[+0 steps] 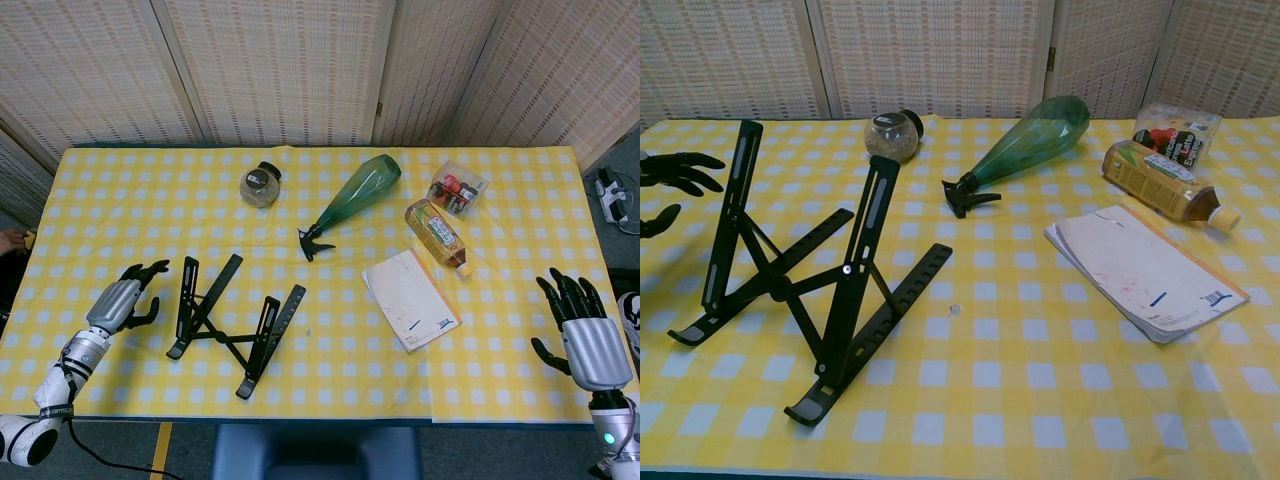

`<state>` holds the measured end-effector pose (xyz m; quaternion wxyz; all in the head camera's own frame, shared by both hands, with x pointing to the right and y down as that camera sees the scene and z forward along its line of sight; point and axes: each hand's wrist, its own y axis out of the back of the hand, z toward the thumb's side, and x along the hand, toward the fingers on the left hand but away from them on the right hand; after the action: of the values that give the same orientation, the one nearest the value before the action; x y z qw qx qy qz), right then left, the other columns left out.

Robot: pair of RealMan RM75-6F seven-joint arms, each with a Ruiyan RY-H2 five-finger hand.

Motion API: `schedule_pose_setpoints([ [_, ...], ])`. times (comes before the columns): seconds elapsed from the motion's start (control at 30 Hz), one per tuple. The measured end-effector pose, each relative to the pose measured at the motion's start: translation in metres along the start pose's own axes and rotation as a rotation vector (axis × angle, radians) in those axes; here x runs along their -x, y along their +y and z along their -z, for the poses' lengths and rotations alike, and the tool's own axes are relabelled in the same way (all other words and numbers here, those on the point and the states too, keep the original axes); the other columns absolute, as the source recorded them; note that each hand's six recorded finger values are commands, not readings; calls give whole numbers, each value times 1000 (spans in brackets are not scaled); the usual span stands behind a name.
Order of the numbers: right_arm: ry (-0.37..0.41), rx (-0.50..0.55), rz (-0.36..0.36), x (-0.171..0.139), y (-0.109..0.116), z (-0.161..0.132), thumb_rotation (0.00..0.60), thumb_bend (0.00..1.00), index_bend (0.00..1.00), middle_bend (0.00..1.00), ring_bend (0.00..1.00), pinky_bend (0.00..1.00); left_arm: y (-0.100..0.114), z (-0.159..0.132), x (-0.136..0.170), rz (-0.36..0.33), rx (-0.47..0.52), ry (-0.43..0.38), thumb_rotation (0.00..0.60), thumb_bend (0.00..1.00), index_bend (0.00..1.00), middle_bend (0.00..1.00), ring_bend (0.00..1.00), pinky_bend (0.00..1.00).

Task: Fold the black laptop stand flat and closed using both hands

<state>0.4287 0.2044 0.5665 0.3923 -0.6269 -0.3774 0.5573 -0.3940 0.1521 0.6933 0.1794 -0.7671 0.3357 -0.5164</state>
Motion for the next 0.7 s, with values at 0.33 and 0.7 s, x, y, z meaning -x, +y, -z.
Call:
schedule_pose_setpoints([
  [0.33, 6, 4, -14, 3, -4, -1, 600, 303, 0, 0, 63, 4, -23, -18, 9, 32, -17, -43, 600, 719, 162, 278, 255, 7],
  [0.7, 36, 15, -40, 8, -10, -5, 600, 303, 0, 0, 62, 3, -44, -52, 34, 115, 17, -119, 600, 719, 129, 281, 270, 12],
])
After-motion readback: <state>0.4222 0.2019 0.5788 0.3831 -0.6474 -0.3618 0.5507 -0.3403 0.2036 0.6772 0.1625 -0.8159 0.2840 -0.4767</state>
